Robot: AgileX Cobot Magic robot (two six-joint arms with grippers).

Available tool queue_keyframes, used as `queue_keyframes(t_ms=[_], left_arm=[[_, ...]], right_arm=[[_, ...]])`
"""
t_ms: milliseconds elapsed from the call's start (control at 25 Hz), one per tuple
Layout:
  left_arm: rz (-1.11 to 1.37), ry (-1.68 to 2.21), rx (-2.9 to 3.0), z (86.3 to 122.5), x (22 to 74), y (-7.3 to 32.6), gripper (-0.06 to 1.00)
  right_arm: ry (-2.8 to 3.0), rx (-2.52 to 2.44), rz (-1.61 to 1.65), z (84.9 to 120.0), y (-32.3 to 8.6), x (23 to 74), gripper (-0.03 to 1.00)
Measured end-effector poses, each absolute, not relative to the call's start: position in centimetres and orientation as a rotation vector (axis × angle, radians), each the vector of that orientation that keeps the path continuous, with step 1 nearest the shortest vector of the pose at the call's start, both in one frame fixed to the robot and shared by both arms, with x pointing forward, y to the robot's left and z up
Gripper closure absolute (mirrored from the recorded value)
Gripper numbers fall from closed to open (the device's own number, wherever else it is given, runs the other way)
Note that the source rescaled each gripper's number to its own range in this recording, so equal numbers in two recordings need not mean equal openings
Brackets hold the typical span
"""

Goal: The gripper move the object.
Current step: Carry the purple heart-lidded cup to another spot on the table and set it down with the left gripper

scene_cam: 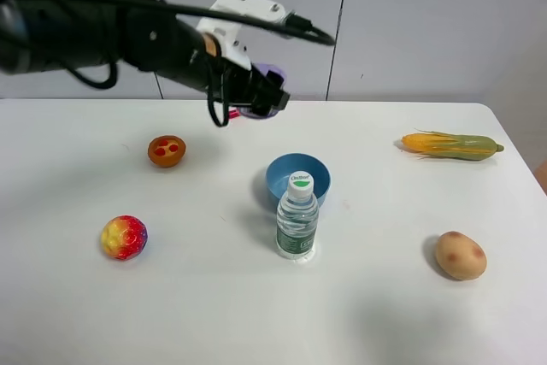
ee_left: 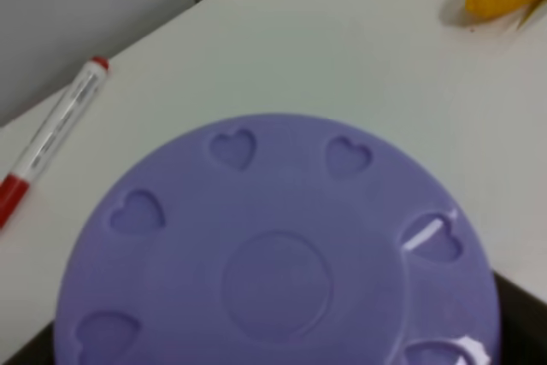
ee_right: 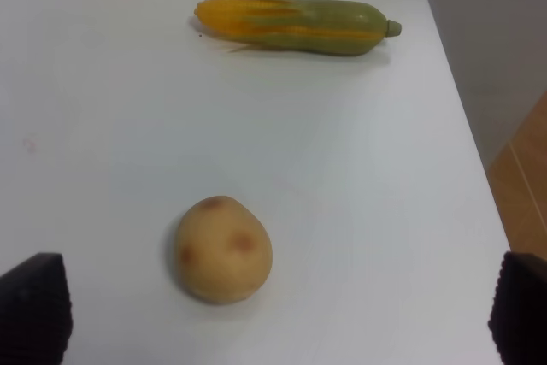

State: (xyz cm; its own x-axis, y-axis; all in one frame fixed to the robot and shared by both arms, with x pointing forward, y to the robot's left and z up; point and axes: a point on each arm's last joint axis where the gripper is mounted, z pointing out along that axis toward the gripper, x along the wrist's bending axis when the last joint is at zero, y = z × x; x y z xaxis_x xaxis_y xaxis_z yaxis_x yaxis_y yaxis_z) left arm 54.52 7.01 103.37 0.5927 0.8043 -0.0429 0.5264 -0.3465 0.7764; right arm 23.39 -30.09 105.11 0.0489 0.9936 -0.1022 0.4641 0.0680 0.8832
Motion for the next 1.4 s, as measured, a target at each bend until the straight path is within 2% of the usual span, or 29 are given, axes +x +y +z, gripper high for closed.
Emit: queue_keyframes(t_ms=[320,520,920,1120,1160,1200,1240,1280,1320,1400], left_arm=[[0.499,1.151,2.021,96.0,50.3,13.0,0.93],[0.552,1.218,1.976,93.4,50.4,15.3,0.93],[0.569,1.246,1.994,87.0,51.6,15.2,0.93],[0.575,1.243,1.99,86.3,51.7,15.1,0.93],[0.574,1.248,1.982,86.3,51.8,15.1,0.87],[0.573,1.253,1.97,86.3,51.8,15.1,0.68],[0.573,1.256,1.959,86.4,51.8,15.1,0.42],[0.575,1.257,1.95,86.4,51.9,15.1,0.25],[0.574,1.26,1.944,86.5,51.9,15.1,0.11],[0.571,1.267,1.934,86.5,51.9,15.1,0.0]], right_arm=[[1.533,1.513,0.823,105.1,-30.1,23.4,-0.03],[1.533,1.513,0.823,105.1,-30.1,23.4,-0.03],[1.533,1.513,0.823,105.1,-30.1,23.4,-0.03],[1.533,1.513,0.823,105.1,-30.1,23.4,-0.03],[1.533,1.513,0.823,105.1,-30.1,23.4,-0.03],[1.533,1.513,0.823,105.1,-30.1,23.4,-0.03],[1.533,1.513,0.823,105.1,-30.1,23.4,-0.03],[1.533,1.513,0.823,105.1,-30.1,23.4,-0.03],[1.533,1.513,0.823,105.1,-30.1,23.4,-0.03],[1.533,1.513,0.823,105.1,-30.1,23.4,-0.03]])
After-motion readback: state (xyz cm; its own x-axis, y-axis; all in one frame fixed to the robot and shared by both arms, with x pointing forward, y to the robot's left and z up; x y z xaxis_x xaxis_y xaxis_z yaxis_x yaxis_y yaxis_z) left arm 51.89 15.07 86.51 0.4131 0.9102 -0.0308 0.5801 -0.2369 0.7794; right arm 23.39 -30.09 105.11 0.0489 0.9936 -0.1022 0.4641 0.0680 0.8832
